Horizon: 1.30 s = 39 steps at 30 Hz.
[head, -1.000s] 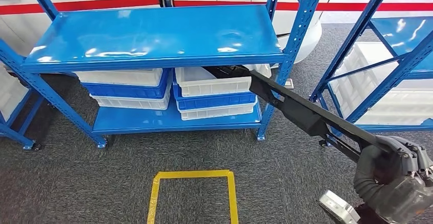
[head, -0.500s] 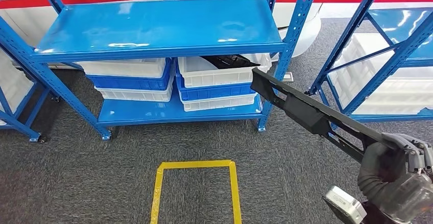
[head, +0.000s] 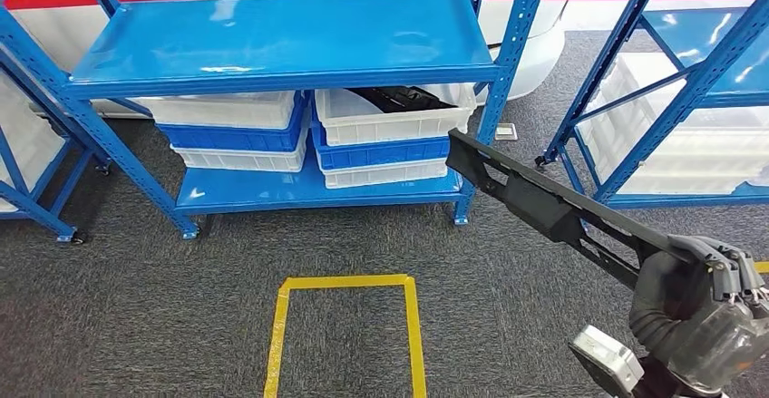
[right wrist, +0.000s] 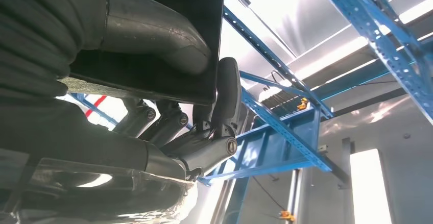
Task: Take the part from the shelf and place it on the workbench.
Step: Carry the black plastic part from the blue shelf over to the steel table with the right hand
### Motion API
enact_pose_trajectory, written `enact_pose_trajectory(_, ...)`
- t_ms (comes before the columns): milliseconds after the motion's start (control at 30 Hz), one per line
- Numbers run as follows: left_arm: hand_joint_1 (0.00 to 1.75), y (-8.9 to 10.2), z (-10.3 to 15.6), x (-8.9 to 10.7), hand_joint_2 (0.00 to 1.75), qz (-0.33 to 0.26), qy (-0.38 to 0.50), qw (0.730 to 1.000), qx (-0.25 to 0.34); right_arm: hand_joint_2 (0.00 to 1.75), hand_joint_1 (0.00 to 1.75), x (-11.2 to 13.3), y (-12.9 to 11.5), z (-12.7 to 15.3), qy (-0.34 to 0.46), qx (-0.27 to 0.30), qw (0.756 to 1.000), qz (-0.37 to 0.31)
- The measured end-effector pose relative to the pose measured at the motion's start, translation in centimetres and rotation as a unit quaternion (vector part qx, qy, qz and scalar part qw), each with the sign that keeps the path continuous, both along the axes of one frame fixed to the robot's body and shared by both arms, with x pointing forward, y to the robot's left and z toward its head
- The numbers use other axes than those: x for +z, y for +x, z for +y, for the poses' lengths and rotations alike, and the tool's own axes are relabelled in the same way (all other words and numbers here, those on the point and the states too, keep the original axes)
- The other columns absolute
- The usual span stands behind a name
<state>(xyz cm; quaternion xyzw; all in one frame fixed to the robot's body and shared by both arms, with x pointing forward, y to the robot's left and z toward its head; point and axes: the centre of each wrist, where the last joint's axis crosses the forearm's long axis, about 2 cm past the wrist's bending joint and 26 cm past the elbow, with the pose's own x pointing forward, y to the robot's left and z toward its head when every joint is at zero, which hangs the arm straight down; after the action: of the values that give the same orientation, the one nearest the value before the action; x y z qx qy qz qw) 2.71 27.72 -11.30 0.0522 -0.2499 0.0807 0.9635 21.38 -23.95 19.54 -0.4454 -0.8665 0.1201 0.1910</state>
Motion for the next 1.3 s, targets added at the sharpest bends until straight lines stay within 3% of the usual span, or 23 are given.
enact_pose_trajectory(1300,0.00,0.3,-0.1,0.0,1.75,-0.004,0.000,1.000,-0.008,1.75,1.75,-0.9,0.5,-1.5,-0.022,0.002,1.000,0.005)
